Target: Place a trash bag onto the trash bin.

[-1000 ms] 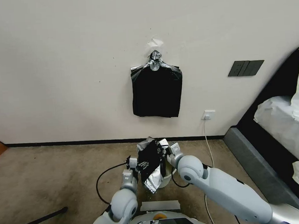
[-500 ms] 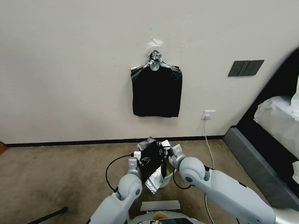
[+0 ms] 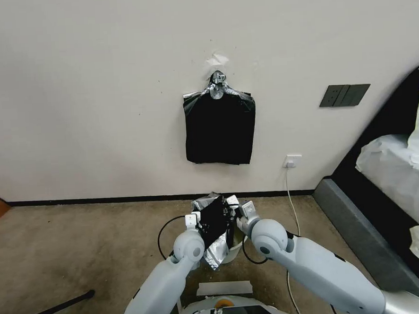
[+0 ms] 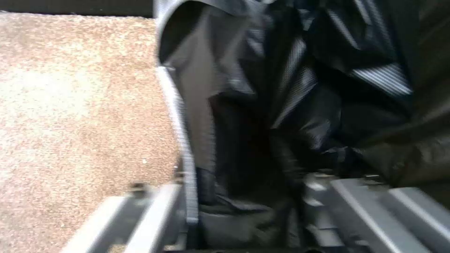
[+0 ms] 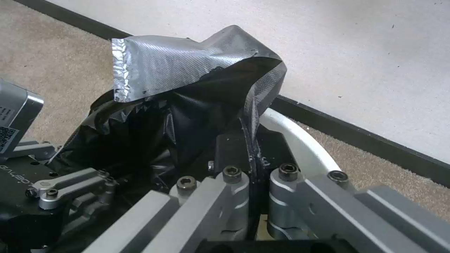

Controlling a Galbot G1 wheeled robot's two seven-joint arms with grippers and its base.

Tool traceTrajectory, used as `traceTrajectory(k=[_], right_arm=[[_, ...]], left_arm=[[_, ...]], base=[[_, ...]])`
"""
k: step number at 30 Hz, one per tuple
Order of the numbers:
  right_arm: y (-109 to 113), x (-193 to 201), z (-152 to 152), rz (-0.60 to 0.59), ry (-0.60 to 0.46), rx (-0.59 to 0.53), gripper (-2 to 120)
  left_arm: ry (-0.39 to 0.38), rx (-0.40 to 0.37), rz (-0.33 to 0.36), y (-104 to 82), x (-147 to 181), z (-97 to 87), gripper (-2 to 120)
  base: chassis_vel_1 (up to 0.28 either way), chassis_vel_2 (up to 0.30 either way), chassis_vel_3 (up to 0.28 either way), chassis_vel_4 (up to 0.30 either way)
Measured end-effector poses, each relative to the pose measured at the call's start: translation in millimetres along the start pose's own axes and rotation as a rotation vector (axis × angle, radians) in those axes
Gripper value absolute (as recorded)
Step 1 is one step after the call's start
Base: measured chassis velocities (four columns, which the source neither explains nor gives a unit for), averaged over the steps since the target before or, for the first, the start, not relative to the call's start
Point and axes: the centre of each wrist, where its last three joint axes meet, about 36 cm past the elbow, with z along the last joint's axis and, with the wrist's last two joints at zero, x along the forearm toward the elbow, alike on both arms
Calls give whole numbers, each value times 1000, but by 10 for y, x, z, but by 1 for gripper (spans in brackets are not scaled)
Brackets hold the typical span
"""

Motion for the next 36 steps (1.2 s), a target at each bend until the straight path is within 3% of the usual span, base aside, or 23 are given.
traceTrajectory(k=[4,12,18,22,24,29,30,32,33,36], right_arm=[[-1,-15,28,1,6,-4,0],[6,-16,48,0,3,-9,0],[-22,4,141,24,-40,-2,0],[-100,19,155,31,-124,42,0],[-186,13,106,48,-189,93,0],[-267,2,51,58,-223,127,0],[-384,-2,-36,73,-253,175,0],[-433,-1,-71,80,-260,192,0],[-556,9,-139,103,-267,233,0],[-704,47,-184,120,-258,273,0]], left_arm=[[-2,26,0,23,13,6,5],[-5,44,-5,28,34,49,3],[-36,104,-3,113,65,120,3],[-87,138,58,209,153,176,2],[-157,123,123,286,247,229,2],[-216,95,160,328,315,270,2],[-292,38,198,404,402,325,2],[-315,17,213,433,431,345,2],[-374,-26,253,518,516,383,2],[-439,-66,296,618,610,403,2]], base=[[0,0,0,0],[0,0,0,0],[0,0,0,0],[0,0,0,0],[0,0,0,0],[0,0,0,0],[0,0,0,0],[0,0,0,0],[0,0,0,0],[0,0,0,0]])
